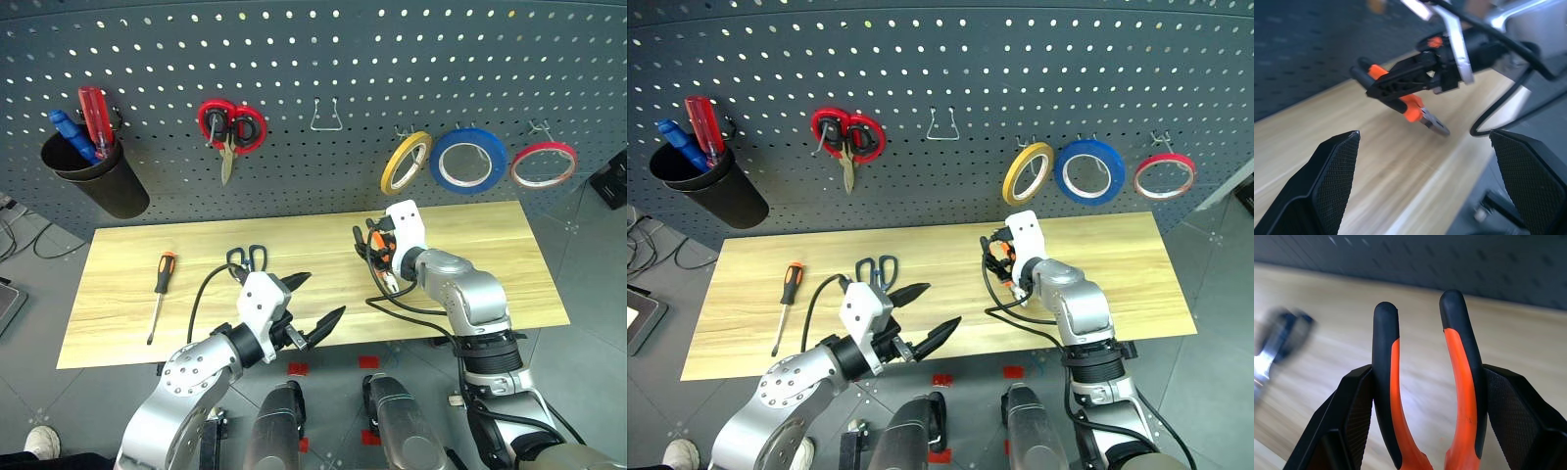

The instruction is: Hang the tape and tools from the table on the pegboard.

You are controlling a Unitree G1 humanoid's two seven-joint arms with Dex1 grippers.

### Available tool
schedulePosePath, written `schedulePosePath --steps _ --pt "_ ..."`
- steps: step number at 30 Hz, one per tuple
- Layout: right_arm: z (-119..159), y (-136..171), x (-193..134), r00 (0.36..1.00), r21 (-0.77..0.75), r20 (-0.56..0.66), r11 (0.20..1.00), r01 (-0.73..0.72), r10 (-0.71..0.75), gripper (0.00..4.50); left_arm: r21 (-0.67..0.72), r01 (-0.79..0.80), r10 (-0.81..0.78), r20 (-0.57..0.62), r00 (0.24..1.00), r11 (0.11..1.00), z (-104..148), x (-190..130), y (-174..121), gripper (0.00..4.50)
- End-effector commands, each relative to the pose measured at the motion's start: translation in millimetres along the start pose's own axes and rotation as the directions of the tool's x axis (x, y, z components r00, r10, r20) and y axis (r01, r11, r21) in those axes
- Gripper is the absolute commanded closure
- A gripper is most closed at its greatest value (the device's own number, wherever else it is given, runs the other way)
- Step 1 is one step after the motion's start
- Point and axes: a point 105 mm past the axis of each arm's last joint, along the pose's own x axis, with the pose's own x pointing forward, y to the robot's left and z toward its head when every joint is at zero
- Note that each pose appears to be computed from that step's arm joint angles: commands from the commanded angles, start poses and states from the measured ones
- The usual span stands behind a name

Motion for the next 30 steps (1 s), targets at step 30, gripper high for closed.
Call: schedulePosePath --steps 30 --pt "196.4 42.5 -14.0 0.689 0.057 0.724 0.997 -0.046 -0.01 1.43 0.132 -0.418 0.346 0.374 0.861 0.899 112.7 -10.9 54.7 0.0"
